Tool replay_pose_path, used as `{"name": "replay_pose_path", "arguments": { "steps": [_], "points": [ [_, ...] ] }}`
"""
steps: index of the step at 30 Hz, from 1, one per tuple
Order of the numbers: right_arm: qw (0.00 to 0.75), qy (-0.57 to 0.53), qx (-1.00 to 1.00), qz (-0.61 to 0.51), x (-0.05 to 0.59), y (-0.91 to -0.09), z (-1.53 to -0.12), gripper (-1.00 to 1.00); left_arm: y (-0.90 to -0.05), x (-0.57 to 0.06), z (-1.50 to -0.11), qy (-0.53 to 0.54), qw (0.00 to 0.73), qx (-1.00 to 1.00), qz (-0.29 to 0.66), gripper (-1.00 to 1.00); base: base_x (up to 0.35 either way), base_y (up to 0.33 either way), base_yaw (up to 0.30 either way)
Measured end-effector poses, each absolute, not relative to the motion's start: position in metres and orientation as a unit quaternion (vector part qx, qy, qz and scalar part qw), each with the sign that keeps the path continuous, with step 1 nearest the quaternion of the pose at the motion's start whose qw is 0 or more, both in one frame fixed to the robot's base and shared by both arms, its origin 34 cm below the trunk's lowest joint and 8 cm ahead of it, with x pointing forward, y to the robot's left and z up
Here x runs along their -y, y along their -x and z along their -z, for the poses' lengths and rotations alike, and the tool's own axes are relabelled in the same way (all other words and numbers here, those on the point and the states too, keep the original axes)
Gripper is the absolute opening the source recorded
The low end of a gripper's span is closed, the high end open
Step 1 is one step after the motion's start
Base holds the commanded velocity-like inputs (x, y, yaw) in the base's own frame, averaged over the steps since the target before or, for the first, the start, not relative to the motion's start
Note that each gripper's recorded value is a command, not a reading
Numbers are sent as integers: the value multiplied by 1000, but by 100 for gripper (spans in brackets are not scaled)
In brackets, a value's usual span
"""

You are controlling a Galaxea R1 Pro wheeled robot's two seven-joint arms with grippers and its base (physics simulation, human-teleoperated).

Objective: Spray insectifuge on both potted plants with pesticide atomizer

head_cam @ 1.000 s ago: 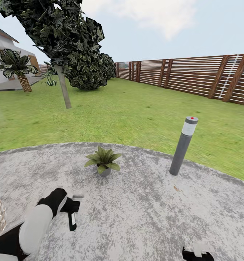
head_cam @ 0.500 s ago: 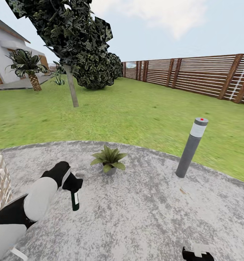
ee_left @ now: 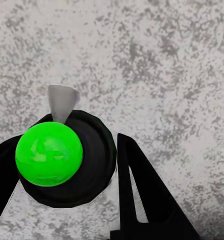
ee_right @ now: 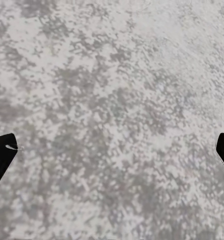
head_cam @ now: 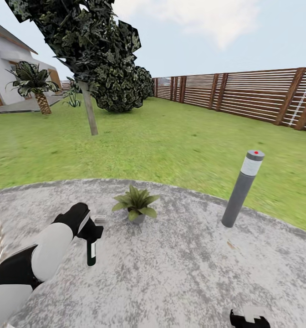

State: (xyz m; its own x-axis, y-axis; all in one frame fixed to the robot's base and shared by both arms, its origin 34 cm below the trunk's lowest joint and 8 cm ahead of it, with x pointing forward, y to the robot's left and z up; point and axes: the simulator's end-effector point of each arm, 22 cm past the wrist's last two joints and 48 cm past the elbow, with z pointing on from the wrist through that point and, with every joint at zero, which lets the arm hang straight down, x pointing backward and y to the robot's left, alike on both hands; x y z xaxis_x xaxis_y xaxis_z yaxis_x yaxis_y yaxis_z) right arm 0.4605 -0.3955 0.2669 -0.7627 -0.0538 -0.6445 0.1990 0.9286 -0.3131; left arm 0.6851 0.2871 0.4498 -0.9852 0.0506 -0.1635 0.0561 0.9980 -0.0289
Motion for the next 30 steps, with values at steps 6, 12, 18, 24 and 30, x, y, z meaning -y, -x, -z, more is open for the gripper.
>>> {"name": "replay_pose_path", "arguments": {
  "steps": [6,12,18,24,30],
  "points": [
    [342,-38,-920,185,396,-461,-267,100,-685,-287,-450,-27,82,-996,17,-100,337,-3,0],
    [342,-39,-921,185,396,-460,-267,100,-685,-281,-449,-30,81,-996,20,-100,339,16,0],
    [342,-39,-921,182,391,-460,-266,100,-681,-280,-445,-31,77,-996,20,-100,339,79,62],
    [342,-40,-921,182,392,-460,-266,100,-679,-268,-443,-38,75,-996,26,-100,339,-44,151],
    [342,-40,-920,184,395,-460,-267,100,-677,-255,-441,-45,71,-996,33,-100,304,-125,7]
  ]
}}
